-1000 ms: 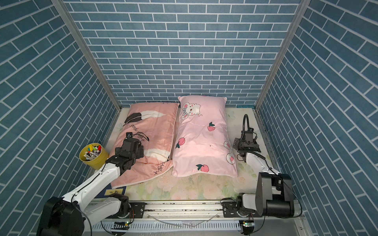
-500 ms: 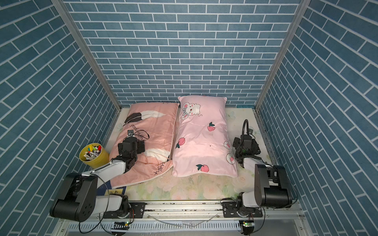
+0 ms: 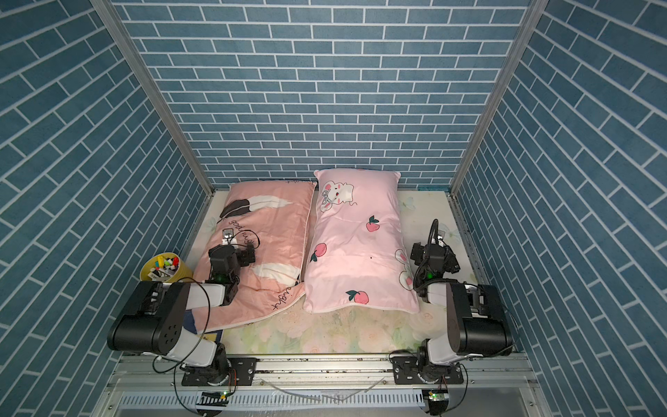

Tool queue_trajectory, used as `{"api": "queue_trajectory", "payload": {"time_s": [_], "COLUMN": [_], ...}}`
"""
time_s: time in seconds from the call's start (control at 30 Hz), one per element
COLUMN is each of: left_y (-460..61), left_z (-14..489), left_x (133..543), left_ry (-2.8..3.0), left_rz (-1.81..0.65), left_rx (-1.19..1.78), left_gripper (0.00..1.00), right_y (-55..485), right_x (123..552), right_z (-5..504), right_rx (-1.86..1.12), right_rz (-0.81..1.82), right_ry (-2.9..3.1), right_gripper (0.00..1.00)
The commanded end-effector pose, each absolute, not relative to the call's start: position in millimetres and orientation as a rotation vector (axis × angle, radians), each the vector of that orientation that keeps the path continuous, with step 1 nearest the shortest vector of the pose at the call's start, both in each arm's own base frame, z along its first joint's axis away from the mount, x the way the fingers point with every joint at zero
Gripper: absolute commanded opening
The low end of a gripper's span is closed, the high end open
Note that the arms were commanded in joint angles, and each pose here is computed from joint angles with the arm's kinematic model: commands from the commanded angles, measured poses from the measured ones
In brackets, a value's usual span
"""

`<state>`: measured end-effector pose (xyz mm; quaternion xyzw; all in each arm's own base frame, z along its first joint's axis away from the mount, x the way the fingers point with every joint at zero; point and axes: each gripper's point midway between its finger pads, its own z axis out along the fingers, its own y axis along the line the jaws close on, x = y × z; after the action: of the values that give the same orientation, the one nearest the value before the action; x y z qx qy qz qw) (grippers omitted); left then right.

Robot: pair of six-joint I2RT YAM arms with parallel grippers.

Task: Zip up pillowcases
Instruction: Reset both arms

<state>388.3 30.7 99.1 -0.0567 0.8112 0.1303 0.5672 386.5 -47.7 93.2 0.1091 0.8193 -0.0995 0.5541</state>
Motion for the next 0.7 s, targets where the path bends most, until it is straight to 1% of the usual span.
{"api": "queue_trajectory", "payload": {"time_s": [0.0, 0.67], "left_y": [30.5, 30.9], "left_z": [97.0, 97.9], "left_x": [388.1, 388.4], "left_ry": [1.899, 1.894], "left_rz": [0.297, 0.299], "left_rx": [-0.122, -0.125], "left_gripper": [1.00, 1.00], "right_y": [-44.2, -38.8], "right_x": [386.9, 390.0], "right_z": [90.2, 90.7], "right_rx": [0.214, 0.168], "right_rz": [-0.219, -0.187], "right_ry": [1.927, 1.922], "right_gripper": [0.99, 0.99]}}
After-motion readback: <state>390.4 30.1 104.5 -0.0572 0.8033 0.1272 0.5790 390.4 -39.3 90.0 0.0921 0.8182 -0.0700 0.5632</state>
